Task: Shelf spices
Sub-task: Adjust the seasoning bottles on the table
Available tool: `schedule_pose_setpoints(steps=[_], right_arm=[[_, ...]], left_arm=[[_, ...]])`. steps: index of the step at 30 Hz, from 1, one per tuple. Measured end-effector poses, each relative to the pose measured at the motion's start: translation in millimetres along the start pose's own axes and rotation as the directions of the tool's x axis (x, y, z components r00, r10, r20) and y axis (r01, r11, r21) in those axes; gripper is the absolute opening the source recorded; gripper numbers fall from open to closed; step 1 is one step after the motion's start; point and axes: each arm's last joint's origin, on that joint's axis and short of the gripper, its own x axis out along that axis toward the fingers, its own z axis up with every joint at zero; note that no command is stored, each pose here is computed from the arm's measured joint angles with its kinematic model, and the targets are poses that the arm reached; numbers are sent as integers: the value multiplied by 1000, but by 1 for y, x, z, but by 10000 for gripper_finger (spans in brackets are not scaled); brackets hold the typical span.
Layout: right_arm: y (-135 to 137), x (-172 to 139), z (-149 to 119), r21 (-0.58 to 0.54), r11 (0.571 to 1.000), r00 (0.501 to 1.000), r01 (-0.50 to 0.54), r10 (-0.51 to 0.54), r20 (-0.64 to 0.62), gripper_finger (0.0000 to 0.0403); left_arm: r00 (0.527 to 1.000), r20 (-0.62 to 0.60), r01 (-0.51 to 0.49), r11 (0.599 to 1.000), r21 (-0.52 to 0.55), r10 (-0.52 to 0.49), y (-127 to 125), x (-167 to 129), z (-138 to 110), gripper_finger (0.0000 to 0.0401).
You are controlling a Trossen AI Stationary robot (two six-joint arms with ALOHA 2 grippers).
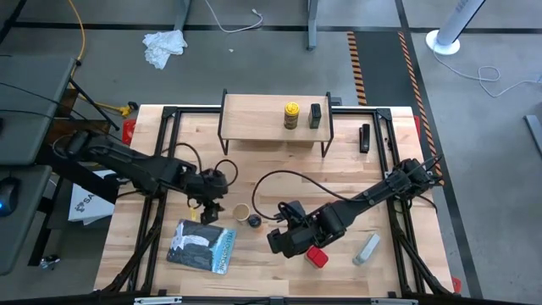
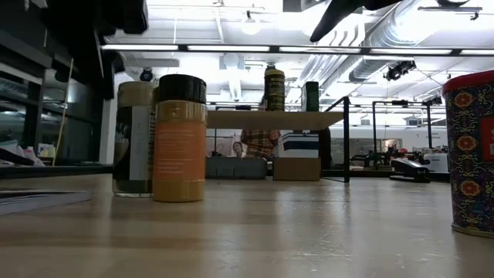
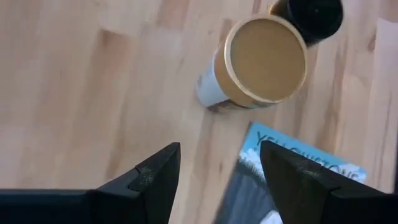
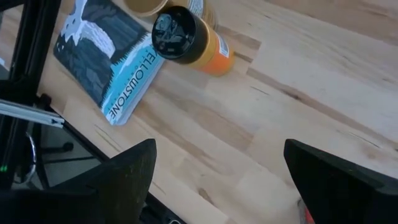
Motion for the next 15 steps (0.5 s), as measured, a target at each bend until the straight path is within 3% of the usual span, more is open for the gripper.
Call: schedule_pose_setpoints(steps=[6,15], right_arm=[[0,0,0,-10,1000,1000,1,-1,-6,349],[-1,0,0,-66,998,1000,7,-8,-6,349]], left_arm=[[992,123,-46,997,58,38,3,-25,3,216],[979,204,-26,980,197,-15,-3,-47,13,216]])
